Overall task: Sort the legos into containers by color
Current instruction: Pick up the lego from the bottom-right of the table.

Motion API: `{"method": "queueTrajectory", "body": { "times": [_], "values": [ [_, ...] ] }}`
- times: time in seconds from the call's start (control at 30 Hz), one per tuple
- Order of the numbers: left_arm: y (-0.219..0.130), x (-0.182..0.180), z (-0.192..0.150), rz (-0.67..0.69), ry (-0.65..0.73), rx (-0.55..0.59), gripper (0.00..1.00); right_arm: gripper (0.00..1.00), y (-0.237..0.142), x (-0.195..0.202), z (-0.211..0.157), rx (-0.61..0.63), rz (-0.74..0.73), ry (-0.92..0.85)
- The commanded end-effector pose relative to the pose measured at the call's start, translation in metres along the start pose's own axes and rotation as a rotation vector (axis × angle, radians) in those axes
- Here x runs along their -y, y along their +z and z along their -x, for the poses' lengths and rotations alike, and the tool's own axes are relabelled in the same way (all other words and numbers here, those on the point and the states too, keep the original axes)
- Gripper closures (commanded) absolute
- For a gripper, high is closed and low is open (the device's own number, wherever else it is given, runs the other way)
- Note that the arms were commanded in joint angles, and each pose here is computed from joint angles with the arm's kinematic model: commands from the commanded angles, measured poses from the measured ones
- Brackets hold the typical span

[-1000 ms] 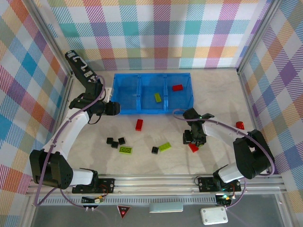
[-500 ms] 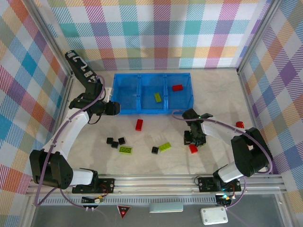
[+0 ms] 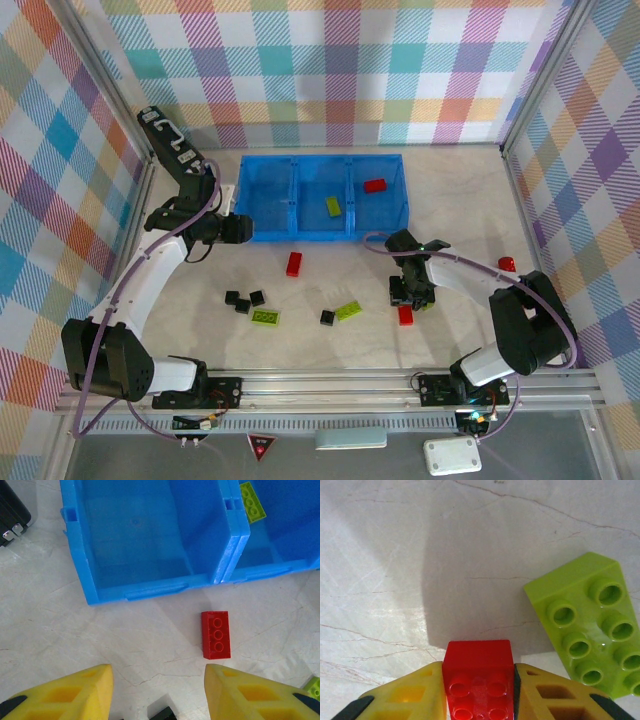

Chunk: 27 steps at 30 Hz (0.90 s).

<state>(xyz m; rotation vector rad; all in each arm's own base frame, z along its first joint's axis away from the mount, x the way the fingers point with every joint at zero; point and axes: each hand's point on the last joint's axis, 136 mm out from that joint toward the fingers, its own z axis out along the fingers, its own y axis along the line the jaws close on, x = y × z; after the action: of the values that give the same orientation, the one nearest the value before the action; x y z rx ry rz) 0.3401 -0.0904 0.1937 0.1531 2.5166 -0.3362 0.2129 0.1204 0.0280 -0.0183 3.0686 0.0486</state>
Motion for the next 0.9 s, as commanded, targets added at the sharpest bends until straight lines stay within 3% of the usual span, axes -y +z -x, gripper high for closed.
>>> {"method": "queueTrajectory", "body": {
  "times": [0.0,0.47,0.87],
  "values": [
    [-0.004,-0.003,0.003,-0.002,0.001,0.034,0.49,0.65,-0.009,-0.002,-0.002,0.008,0.007,0.003],
    [-0.007,-0.005,0.002,0.011,0.004,0.037,0.49,0.64,-0.035,-0.012,0.024,0.059,0.011,-0.026],
    [-0.009,-0.005,0.002,0.008,0.006,0.044,0.49,0.64,-0.076,-0.037,0.104,0.169,0.028,-0.085]
  ]
}}
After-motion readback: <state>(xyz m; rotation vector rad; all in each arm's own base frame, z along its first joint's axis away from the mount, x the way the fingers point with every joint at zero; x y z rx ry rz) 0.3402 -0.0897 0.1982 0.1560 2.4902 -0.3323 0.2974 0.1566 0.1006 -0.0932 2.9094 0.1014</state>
